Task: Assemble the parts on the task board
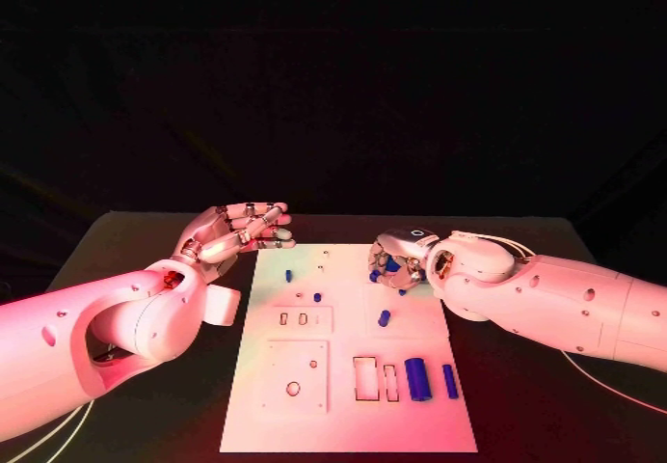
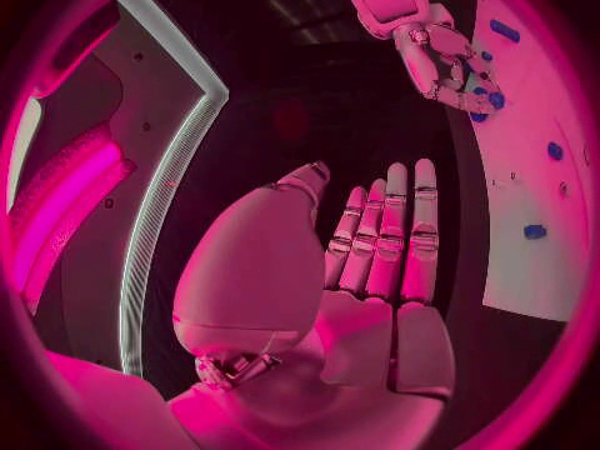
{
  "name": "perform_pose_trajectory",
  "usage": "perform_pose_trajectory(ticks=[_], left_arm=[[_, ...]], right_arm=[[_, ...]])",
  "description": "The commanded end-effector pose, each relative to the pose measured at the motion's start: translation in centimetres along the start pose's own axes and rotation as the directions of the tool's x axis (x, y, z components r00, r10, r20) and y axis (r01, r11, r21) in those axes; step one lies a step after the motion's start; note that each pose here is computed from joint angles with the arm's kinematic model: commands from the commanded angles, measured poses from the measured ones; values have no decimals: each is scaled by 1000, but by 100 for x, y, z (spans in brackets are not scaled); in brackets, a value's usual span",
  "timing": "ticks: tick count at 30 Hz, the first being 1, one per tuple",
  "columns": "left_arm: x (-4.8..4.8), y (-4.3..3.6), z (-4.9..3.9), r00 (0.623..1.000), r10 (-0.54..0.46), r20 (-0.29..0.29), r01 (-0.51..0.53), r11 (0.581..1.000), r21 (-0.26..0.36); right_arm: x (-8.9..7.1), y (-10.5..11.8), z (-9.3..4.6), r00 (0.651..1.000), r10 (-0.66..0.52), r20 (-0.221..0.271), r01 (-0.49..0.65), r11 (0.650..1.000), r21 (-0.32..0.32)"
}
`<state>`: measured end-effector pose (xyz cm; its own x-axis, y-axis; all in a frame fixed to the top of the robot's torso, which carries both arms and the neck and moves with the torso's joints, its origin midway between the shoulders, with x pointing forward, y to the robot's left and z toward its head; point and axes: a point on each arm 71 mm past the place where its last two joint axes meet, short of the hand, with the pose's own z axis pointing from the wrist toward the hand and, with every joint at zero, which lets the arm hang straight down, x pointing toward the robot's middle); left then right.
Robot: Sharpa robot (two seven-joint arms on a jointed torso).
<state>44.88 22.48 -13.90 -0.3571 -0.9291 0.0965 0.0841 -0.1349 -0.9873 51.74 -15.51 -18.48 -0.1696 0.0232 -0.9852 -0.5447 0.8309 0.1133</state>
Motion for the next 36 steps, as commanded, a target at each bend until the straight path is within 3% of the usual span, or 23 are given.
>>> perform_pose_trajectory(ticks=[1,16,26,32,36], left_arm=[[30,-16,4,1000,-12,-24,12,1000,5],[31,-29,11,1000,-12,-25,12,1000,5],[12,-30,13,1000,-10,-20,10,1000,4],[6,-30,14,1000,-10,-20,10,1000,4],[5,-31,13,1000,-10,-19,11,1000,3]], right_arm=[[7,4,10,1000,6,-11,-6,1000,0],[-16,42,43,1000,14,27,-14,1000,11],[-121,143,40,989,38,143,-40,999,16],[-232,228,99,967,58,248,-64,998,16],[-271,250,153,956,65,286,-75,997,26]])
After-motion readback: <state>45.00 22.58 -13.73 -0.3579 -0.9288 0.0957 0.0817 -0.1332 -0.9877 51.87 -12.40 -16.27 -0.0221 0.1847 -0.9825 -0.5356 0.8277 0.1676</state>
